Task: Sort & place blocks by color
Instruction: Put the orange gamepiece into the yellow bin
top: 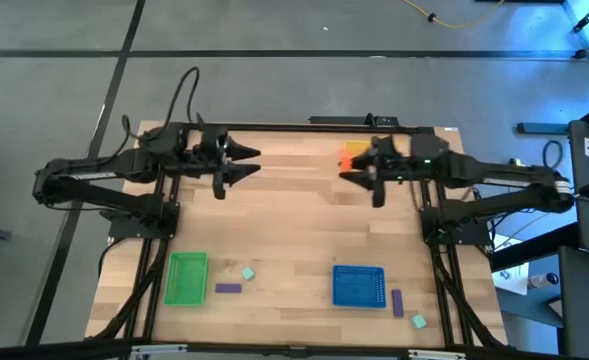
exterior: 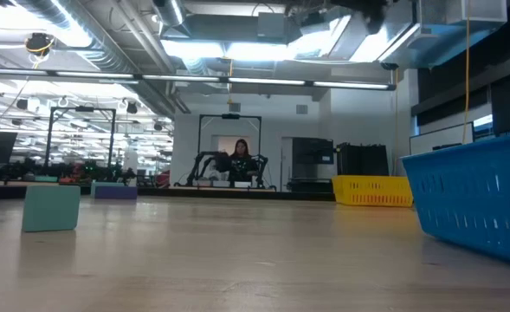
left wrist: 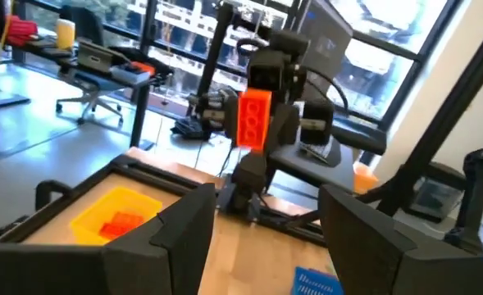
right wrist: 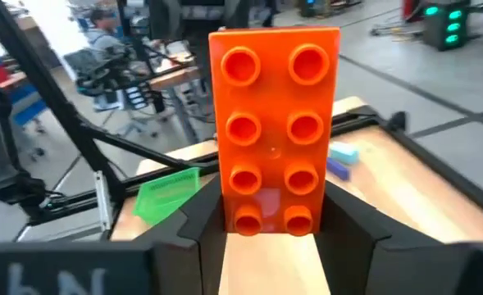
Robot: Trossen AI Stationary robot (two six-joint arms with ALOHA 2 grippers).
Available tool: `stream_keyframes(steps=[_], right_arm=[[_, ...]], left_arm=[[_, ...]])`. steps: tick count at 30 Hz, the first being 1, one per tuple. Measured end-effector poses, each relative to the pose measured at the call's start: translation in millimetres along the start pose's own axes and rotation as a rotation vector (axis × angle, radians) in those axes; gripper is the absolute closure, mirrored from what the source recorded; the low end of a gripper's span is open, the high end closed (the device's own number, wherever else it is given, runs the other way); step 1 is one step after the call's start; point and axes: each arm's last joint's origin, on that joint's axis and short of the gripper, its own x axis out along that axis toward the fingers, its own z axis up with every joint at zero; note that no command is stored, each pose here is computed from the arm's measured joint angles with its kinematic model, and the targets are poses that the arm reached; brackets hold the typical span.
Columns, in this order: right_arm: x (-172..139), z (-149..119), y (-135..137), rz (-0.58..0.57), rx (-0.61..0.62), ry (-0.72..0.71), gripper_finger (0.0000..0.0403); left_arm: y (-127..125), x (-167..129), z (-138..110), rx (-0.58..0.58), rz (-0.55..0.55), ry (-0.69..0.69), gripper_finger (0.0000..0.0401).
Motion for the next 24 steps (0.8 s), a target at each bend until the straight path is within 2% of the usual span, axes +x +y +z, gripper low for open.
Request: stream_keyframes(steps=[4,9,17,21,24], right_arm=[[-24,5,3,-0.022,-0.004,-0.025,0.0257],[-35,9,5,-0.013,-0.006,-0.056,0.0257],[-32,8,4,-0.022,0.011,-0.054,0.0257],[-30,12,1,-0.093,0.083,-0.085,0.0257],[-25,21,-5,-0.171,0.083,-0.029,0.0257]], left_arm=[[4,-14,-22,-0.026,-0.029,-0.078,0.0193],[8,-22,-43,-0.045,-0.057,-0.113,0.0193],[8,-23,-45,-0.063,-0.042,-0.12,0.0193],[8,-23,-45,-0.063,-0.04,-0.121,0.0193],[8,-23,-45,-0.063,-0.03,-0.124,0.0193]])
